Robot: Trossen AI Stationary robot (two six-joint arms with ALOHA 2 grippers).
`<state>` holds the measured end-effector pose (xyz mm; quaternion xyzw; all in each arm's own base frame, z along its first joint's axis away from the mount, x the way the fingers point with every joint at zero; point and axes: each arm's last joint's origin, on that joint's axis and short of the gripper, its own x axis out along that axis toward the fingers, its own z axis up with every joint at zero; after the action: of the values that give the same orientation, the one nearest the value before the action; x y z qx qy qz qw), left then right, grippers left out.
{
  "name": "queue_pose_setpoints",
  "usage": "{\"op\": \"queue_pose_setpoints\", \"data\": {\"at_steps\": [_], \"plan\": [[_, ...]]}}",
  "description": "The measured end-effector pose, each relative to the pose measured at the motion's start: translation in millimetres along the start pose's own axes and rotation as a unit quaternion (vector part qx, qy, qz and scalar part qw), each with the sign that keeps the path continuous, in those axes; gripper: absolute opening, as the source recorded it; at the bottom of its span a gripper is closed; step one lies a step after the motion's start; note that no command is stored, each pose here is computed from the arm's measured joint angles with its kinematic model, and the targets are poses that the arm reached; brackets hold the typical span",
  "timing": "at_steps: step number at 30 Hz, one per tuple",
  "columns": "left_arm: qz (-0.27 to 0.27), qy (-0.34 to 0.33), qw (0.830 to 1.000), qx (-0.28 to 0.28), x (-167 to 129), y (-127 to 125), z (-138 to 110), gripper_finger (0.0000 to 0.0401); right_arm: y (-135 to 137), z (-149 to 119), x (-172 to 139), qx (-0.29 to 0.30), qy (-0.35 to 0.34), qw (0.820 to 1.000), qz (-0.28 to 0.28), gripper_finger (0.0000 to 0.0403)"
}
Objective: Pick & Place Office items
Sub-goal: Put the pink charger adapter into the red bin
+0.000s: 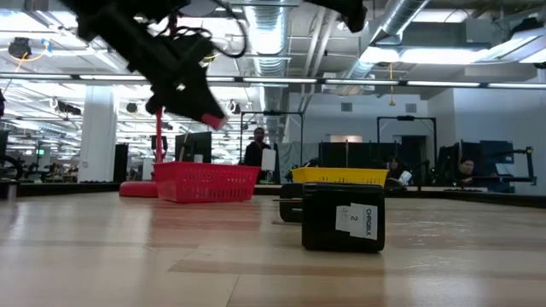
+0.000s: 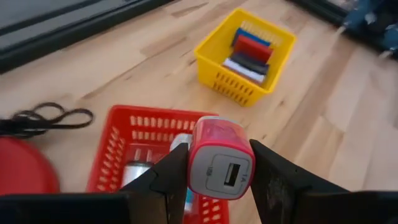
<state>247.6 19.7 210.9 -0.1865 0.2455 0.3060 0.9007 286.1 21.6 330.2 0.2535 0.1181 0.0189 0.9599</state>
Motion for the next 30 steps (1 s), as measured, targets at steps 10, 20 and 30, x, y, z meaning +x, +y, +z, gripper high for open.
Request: {"op": "queue_pose_setpoints", "data": {"at_steps": [10,20,30], "plan": [[0.039,-0.019,0.999,-0.012,-2,31,-55,0.0136,3,6,-5,-0.003,-0.02,1.0,0.009,0.0334],[0.087,-0.011,0.996,-0.002,7,43,-66,0.0137,2,7,-5,-0.003,-0.03,1.0,-0.004,0.0333],[0.089,0.004,0.996,-0.001,19,42,-72,0.0138,2,6,-5,-0.003,-0.027,1.0,-0.005,0.0333]]}}
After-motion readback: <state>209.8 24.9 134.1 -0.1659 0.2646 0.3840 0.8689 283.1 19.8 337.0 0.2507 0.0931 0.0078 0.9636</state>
